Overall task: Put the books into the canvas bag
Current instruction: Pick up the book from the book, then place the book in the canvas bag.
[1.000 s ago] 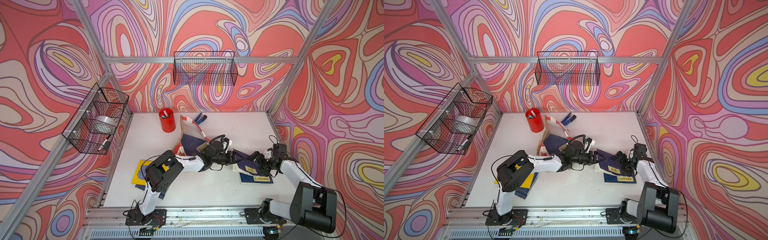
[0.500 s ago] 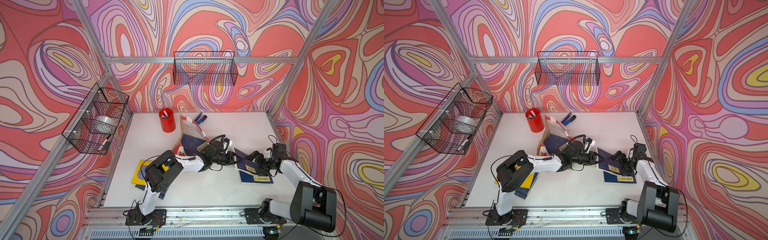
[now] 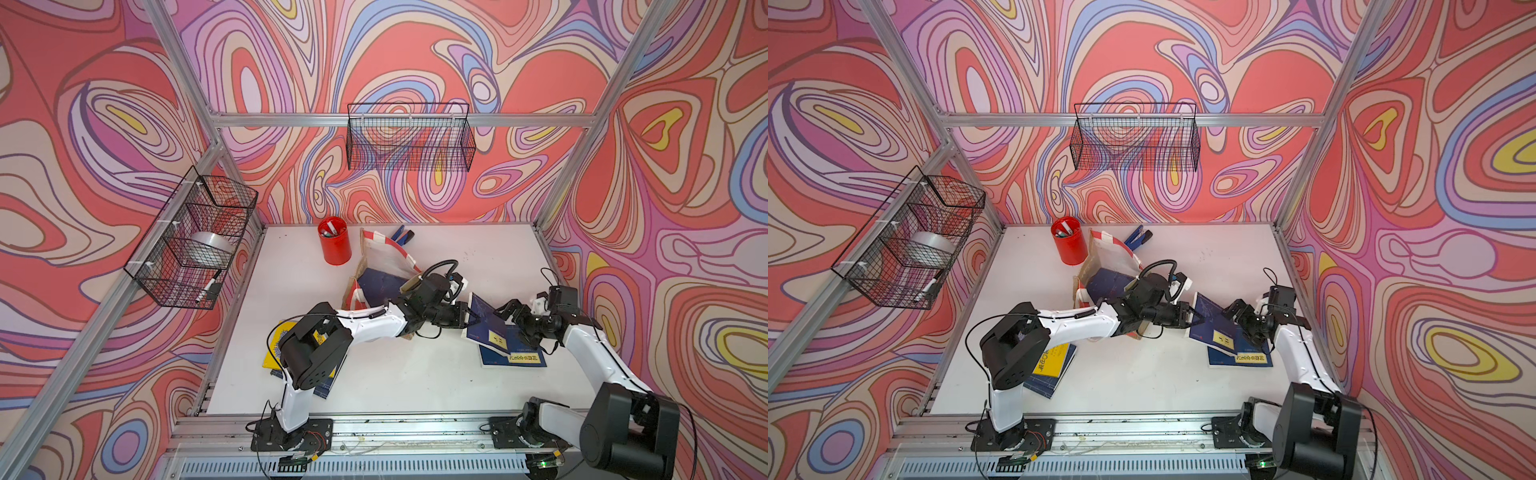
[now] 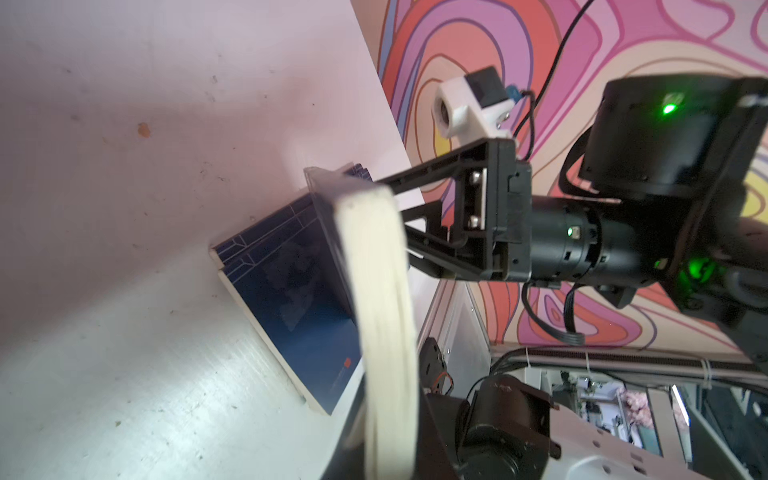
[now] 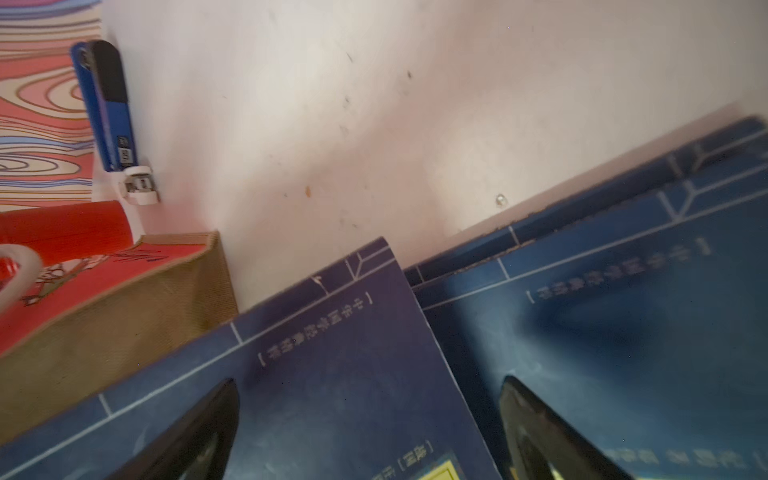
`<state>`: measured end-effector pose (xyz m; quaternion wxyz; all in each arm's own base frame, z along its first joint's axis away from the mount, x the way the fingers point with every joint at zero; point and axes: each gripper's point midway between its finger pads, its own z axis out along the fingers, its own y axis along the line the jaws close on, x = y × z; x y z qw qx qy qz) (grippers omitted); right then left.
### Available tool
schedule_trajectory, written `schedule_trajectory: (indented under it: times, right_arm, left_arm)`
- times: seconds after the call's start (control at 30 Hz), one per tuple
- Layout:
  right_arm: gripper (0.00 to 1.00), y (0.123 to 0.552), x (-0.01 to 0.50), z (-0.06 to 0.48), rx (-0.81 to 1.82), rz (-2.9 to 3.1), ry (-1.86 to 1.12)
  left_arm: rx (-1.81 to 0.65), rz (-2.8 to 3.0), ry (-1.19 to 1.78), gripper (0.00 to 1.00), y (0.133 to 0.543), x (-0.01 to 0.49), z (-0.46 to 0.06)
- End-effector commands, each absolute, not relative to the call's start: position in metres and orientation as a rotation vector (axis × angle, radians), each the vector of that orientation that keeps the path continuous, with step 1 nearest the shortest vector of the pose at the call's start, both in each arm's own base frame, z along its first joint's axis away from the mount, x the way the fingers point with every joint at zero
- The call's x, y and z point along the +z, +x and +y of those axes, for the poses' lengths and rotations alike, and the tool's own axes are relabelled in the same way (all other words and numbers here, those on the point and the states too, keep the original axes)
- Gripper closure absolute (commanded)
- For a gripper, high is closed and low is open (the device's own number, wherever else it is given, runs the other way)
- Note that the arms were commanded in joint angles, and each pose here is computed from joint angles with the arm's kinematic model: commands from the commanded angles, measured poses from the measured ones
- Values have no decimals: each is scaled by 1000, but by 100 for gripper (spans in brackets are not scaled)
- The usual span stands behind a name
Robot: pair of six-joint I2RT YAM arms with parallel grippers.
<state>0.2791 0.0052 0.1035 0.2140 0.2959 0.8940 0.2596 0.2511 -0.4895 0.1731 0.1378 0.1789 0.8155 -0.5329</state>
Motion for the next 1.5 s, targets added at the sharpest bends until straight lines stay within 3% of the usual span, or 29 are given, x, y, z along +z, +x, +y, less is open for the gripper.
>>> schedule_trajectory:
  times: [0.0, 0.13, 0.3, 0.43, 0.67, 0.97, 1.2, 1.3, 1.4, 1.47]
  right_arm:
    - [2, 296, 153, -4, 649, 2393, 741]
    - [2, 308, 188, -18, 551, 2335, 707]
    - [2, 321, 225, -18, 558, 2261, 610]
    - [2, 330, 246, 12, 718, 2236, 442]
    - [2, 337, 258, 95, 734, 2315, 217]
    - [2, 328, 249, 235, 655, 2383, -7]
    - [3, 322, 220, 273, 373, 2452, 13]
    - [13, 316, 212, 266, 235, 2455, 61]
    - [35, 311, 207, 259, 145, 2465, 66]
    - [58, 307, 206, 252, 93, 2478, 69]
  left_arm:
    - [-1555, 2145, 751, 100, 237, 267, -482]
    - [-1451, 2076, 798, 100, 233, 327, -460]
    - [-1139, 2125, 677, 100, 257, 369, -392]
    - [-920, 2119, 559, 100, 269, 395, -319]
    - [-520, 2140, 577, 100, 251, 415, -221]
    - [-307, 2235, 642, 100, 254, 386, -185]
    - [-358, 2239, 685, 100, 271, 367, -201]
    - [-393, 2245, 700, 100, 279, 357, -210]
    - [-427, 2257, 709, 100, 287, 347, -218]
    - [-460, 2266, 711, 100, 293, 340, -223]
